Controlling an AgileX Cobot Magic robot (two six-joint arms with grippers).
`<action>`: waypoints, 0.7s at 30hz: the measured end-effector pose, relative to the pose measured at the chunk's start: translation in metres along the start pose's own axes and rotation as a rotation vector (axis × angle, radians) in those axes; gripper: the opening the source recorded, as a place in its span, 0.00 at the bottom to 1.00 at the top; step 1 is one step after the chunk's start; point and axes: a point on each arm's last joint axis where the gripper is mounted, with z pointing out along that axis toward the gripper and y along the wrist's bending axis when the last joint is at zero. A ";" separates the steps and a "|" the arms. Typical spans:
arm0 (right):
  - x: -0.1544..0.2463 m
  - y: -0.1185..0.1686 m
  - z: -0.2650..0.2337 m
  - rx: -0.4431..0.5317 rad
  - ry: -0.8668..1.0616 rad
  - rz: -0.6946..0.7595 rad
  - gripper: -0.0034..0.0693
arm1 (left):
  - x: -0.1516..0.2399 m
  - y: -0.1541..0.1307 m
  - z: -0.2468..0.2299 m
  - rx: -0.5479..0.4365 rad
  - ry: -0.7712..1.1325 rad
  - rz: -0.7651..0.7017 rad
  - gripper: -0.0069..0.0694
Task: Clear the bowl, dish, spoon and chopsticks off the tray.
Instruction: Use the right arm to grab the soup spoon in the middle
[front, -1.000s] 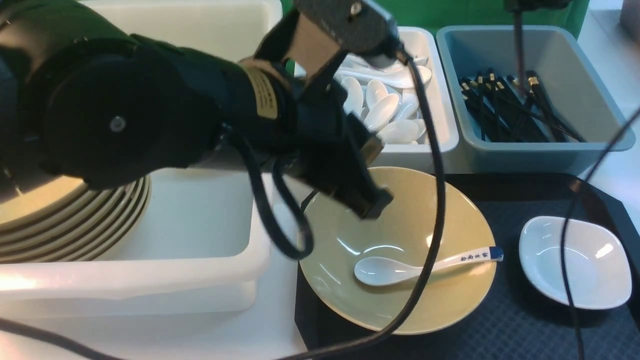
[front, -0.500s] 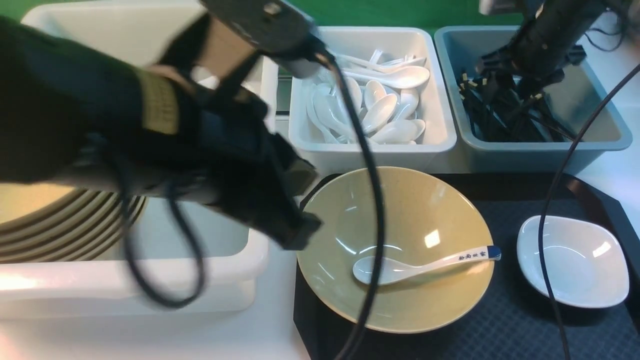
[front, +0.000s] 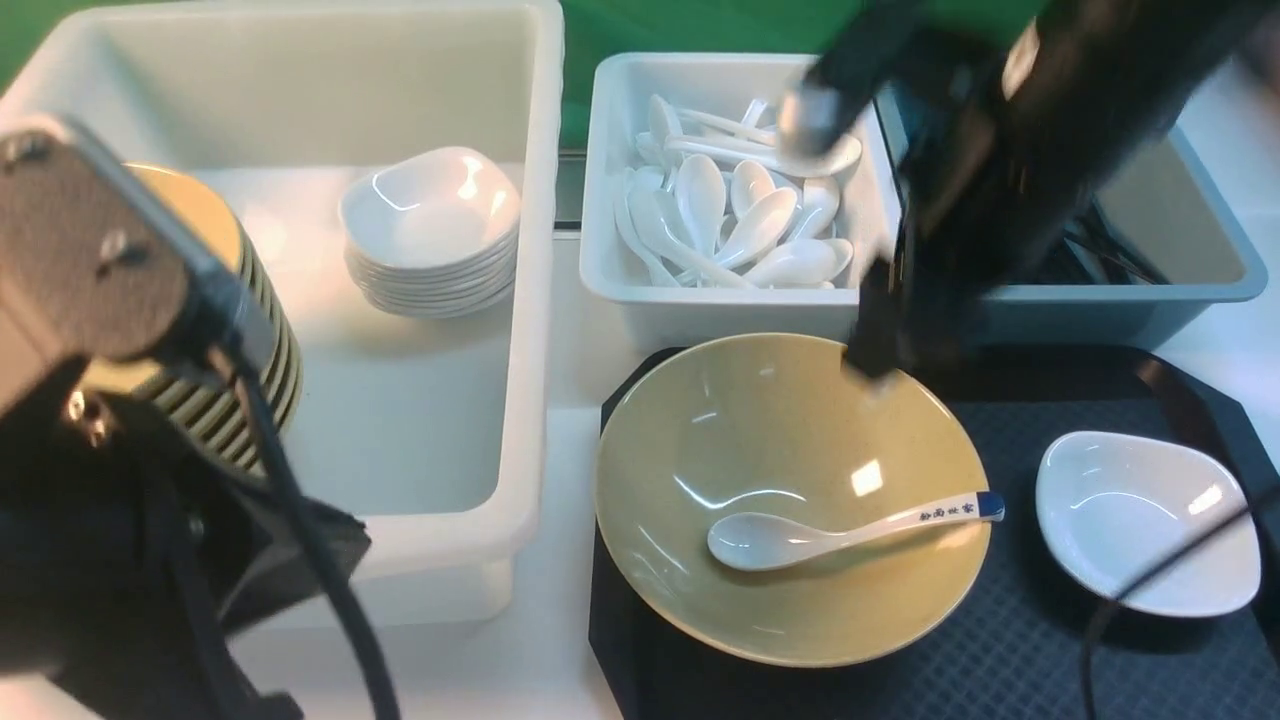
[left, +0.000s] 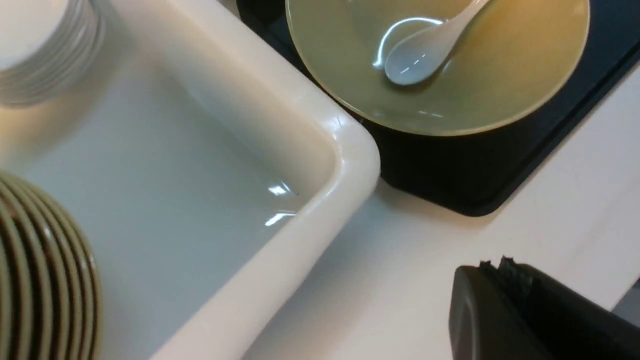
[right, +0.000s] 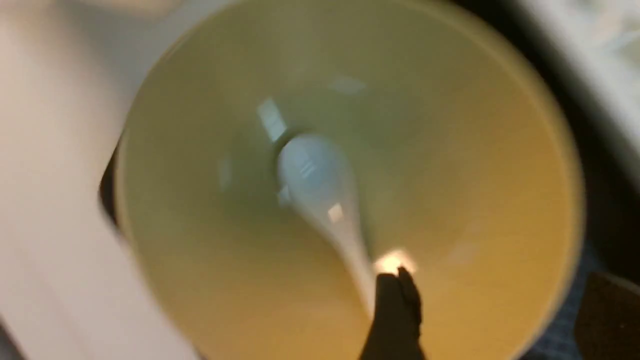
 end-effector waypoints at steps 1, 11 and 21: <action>0.003 0.009 0.012 -0.029 0.038 -0.075 0.72 | 0.003 -0.001 0.003 0.009 -0.014 -0.004 0.08; 0.008 0.000 0.090 -0.034 0.221 -0.279 0.72 | 0.011 -0.005 0.016 0.045 -0.022 0.011 0.08; 0.015 -0.004 0.131 -0.091 0.345 -0.292 0.68 | 0.011 -0.005 0.016 0.046 -0.023 0.055 0.08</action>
